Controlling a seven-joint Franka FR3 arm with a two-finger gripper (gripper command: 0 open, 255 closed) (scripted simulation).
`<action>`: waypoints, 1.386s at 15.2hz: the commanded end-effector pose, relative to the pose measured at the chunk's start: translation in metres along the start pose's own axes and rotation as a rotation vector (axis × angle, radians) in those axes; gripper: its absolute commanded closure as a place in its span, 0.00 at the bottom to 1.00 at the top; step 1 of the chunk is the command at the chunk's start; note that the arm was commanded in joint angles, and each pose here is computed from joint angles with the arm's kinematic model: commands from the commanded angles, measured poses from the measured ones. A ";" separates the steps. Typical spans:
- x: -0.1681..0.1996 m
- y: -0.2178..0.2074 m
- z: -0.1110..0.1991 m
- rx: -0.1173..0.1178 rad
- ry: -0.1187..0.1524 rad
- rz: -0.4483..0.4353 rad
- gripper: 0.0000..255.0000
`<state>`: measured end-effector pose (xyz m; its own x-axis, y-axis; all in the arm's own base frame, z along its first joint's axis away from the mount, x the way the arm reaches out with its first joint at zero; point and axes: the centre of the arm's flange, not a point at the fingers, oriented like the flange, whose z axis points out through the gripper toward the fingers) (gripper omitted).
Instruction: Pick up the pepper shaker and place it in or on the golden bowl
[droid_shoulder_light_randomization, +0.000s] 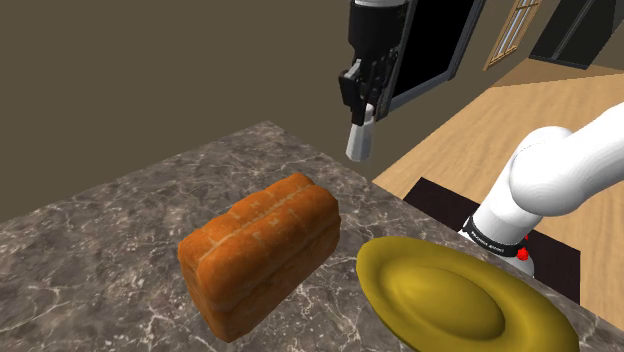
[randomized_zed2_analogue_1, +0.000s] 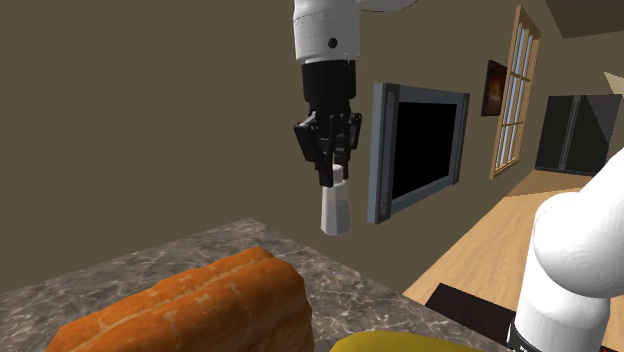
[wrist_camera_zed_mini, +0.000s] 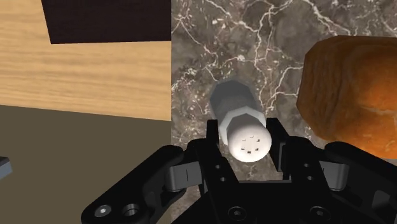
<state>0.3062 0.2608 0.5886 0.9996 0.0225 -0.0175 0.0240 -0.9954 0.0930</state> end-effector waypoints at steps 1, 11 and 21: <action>-0.001 0.001 -0.010 0.000 0.000 0.000 1.00; -0.071 -0.032 -0.043 0.000 0.000 0.000 1.00; -0.188 -0.089 -0.065 0.000 0.000 0.000 1.00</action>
<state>0.1292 0.3447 0.6460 0.9996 0.0232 -0.0169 0.0247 -0.9953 0.0934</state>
